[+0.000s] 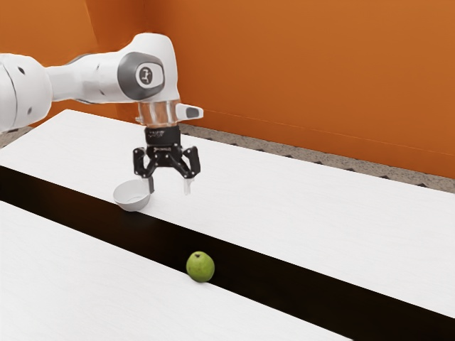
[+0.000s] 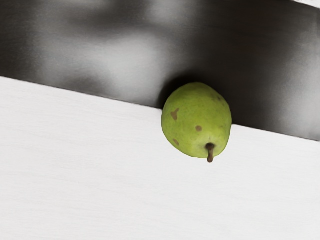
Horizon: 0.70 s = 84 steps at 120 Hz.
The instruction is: Place the pear in the bowl.
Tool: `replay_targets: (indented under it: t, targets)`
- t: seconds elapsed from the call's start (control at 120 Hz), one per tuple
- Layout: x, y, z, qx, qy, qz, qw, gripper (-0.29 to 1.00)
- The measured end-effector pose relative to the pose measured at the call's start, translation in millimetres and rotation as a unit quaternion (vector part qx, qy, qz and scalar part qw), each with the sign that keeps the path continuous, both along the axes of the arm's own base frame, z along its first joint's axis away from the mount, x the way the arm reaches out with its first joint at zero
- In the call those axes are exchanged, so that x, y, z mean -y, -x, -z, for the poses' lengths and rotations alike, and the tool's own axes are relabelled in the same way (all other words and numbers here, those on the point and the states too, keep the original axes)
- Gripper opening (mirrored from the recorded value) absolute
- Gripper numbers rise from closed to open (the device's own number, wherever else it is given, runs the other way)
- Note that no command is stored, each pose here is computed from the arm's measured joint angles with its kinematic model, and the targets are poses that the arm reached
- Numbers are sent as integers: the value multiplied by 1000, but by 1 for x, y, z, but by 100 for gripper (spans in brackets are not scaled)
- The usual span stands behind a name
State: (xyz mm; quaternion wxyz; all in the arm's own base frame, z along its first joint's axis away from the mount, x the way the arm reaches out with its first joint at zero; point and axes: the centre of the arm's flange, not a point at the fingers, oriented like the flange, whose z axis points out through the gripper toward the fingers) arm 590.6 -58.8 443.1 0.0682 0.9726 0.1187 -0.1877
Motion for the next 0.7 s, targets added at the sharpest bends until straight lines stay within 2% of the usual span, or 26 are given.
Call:
replay_targets:
  t: [0.175, 0.4, 0.7]
  targets:
    - [23, -15, 56, -35, -4, -91, 995, 68]
    - [25, -2, 132, -85, -24, -202, 975, 68]
    - [29, 2, 182, -119, -58, -278, 951, 68]
